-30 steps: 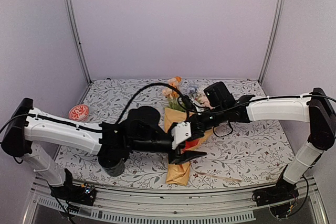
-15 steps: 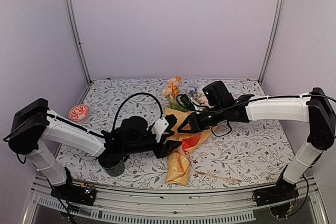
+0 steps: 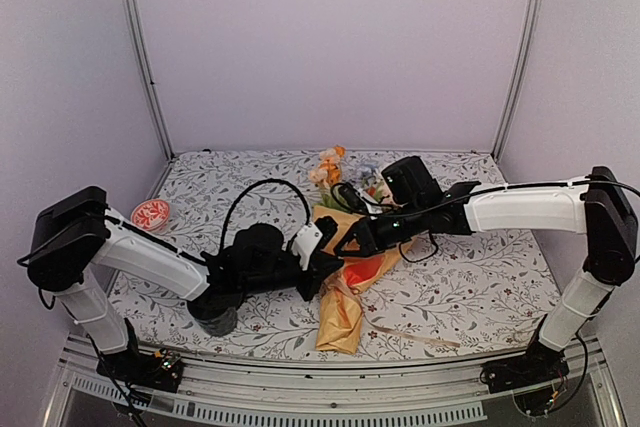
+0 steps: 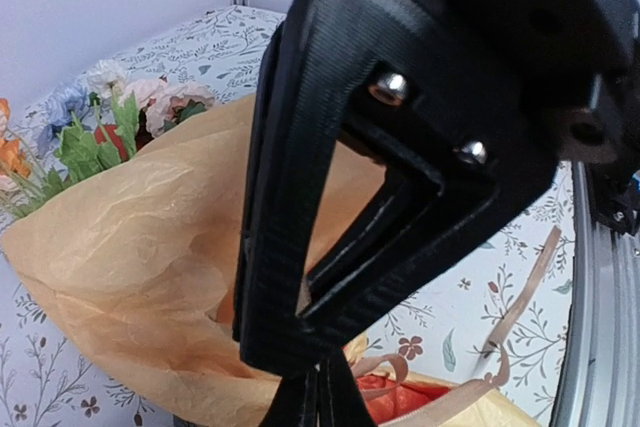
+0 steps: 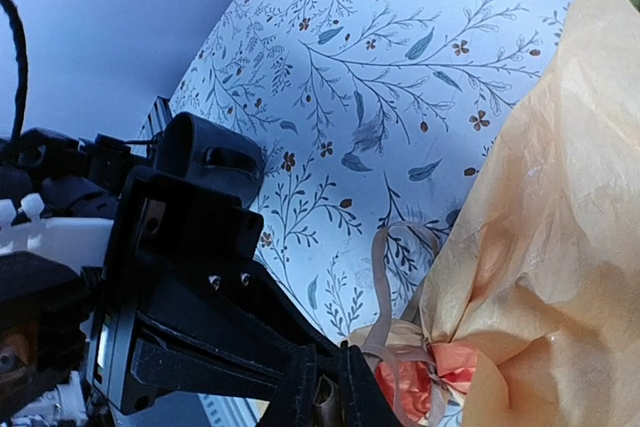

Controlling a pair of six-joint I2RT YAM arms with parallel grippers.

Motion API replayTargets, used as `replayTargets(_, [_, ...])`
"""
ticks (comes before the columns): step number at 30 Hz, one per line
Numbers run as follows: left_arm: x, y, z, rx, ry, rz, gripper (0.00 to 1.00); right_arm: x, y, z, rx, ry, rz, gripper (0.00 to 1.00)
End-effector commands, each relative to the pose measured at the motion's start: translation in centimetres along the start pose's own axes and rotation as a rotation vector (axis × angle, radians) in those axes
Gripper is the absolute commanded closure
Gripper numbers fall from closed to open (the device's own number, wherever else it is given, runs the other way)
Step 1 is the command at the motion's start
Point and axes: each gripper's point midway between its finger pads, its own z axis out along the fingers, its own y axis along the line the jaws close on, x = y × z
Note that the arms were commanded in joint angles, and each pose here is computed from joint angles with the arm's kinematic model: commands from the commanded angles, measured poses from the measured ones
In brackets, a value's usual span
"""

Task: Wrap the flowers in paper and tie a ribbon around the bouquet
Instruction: Cross the half-tied ribbon over the folded bouquet.

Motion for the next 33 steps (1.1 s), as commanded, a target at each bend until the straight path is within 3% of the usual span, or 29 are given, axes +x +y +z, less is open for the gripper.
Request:
replayTargets(1, [-0.5, 0.2, -0.1, 0.002, -0.037, -0.021, 1.00, -1.1, 0.7, -0.3, -0.004, -0.036, -0.025, 0.82])
replayTargets(3, [-0.6, 0.5, -0.4, -0.006, -0.057, -0.033, 1.00, -0.9, 0.5, -0.7, 0.015, -0.046, -0.026, 0.73])
replayTargets(6, [-1.0, 0.4, -1.0, 0.011, -0.093, -0.041, 1.00, -0.3, 0.6, -1.4, 0.015, -0.056, -0.034, 0.71])
replayTargets(14, [-1.3, 0.3, -1.5, 0.045, -0.135, -0.080, 1.00, 2.7, 4.4, -2.0, -0.165, -0.044, -0.111, 0.86])
replayTargets(26, [-1.6, 0.1, -1.9, 0.089, -0.181, -0.117, 1.00, 3.5, 0.0, 1.3, -0.006, -0.034, -0.090, 1.00])
replayTargets(33, [-1.5, 0.2, -2.3, 0.098, -0.196, -0.130, 1.00, 4.2, -2.2, 1.6, 0.031, -0.032, -0.070, 0.98])
